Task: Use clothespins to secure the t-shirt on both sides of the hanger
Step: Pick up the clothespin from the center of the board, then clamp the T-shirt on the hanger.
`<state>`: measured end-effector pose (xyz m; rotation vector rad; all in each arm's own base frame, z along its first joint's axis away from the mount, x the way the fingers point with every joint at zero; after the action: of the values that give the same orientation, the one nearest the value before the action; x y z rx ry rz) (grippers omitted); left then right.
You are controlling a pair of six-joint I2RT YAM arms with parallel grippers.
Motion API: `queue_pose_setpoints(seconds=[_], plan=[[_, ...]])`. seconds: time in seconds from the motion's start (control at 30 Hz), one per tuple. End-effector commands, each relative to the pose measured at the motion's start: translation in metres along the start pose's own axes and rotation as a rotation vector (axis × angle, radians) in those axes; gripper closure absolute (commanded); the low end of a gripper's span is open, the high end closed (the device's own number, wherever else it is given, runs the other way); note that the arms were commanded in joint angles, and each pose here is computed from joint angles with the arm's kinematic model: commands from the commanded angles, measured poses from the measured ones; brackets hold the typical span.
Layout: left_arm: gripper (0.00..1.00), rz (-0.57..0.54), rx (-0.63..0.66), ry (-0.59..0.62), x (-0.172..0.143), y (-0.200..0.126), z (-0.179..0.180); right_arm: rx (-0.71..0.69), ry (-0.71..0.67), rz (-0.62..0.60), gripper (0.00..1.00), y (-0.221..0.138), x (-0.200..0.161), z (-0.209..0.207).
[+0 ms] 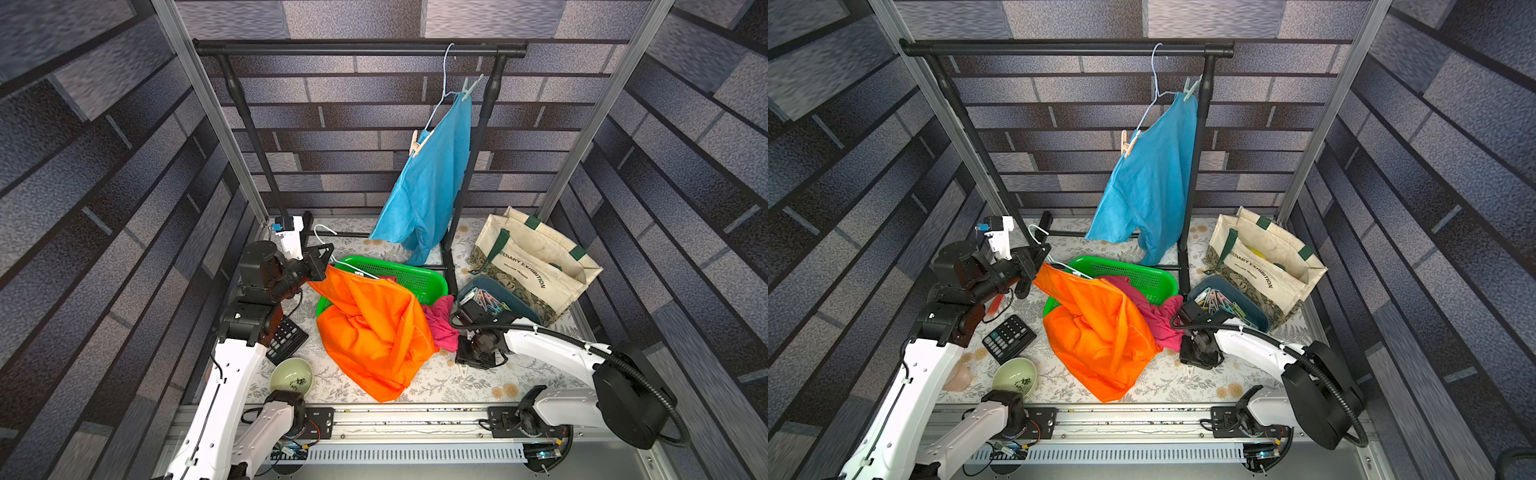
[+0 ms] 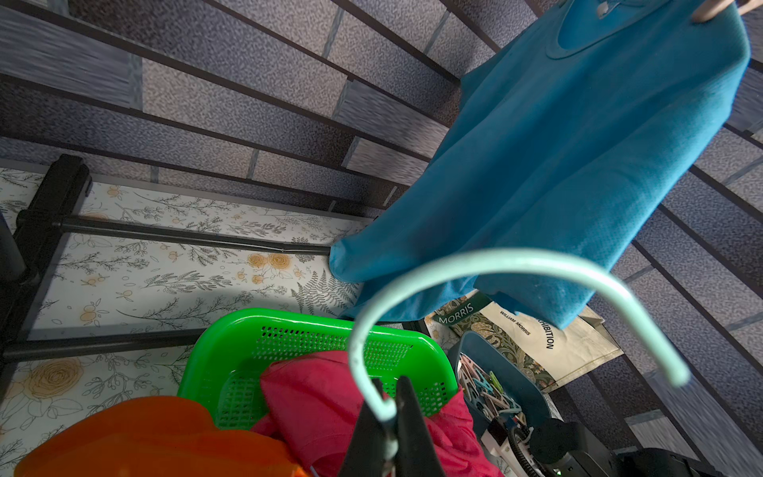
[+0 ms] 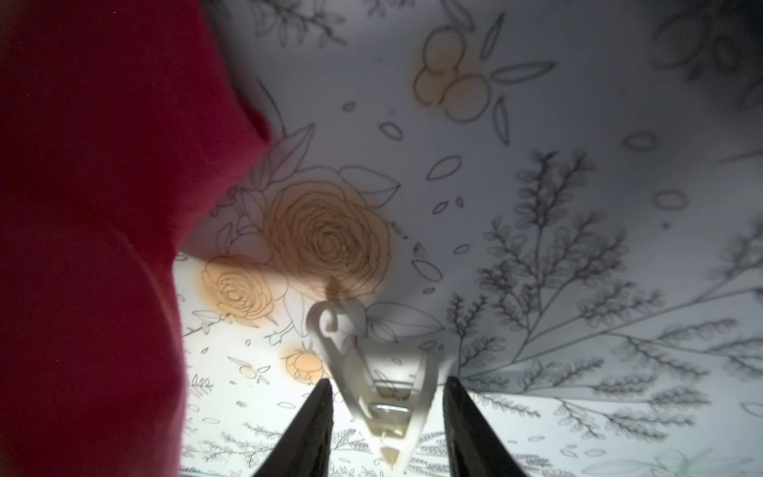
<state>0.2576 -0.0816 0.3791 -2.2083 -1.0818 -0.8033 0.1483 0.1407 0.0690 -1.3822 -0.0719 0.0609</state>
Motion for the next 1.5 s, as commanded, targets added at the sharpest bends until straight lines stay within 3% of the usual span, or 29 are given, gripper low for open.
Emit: queue_pose_setpoints(seconds=[0.0,0.1,0.27,0.37,0.53,0.87,1.0,1.27,1.37,1.47], plan=[[1.00,-0.050,-0.049,0.011,0.012,-0.007,-0.014,-0.071,0.006,-0.018,0.56,0.007,0.003,-0.012],[1.00,-0.050,-0.052,0.012,0.013,-0.007,-0.015,-0.064,0.010,-0.010,0.56,0.011,0.003,-0.011],[1.00,-0.054,-0.050,0.010,0.013,-0.009,-0.015,-0.048,0.014,-0.017,0.75,0.010,0.004,-0.009],[1.00,-0.056,-0.050,0.013,0.013,-0.010,-0.016,-0.042,0.006,-0.052,0.81,-0.003,0.007,-0.007],[1.00,-0.057,-0.053,0.014,0.015,-0.009,-0.018,-0.040,-0.027,-0.166,0.85,-0.043,0.016,-0.003],[1.00,-0.033,-0.057,0.027,0.014,-0.002,-0.023,-0.018,-0.183,-0.565,0.94,-0.164,0.045,0.014],[1.00,0.007,-0.063,0.065,0.009,0.003,-0.029,0.127,-0.313,-0.761,0.97,-0.220,0.058,0.043],[1.00,0.086,-0.092,0.139,0.004,0.010,-0.044,0.622,-0.607,-1.139,1.00,-0.338,0.049,0.112],[1.00,0.088,-0.095,0.140,0.005,0.011,-0.046,0.764,-0.658,-1.181,1.00,-0.356,0.043,0.128],[1.00,0.088,-0.092,0.140,0.006,0.012,-0.046,0.808,-0.718,-1.155,1.00,-0.356,0.036,0.143]])
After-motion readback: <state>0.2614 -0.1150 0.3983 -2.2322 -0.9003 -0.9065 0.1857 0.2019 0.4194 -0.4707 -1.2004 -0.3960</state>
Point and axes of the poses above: each gripper's point midway between its finger pads, its own y axis out along the fingers, its own z axis along the line the jaws close on, x = y × z, the point moved 5 cm from there along -y, back along the fingers, and after that the axes turned 13 degrees about -y, right-handed, at the moved point
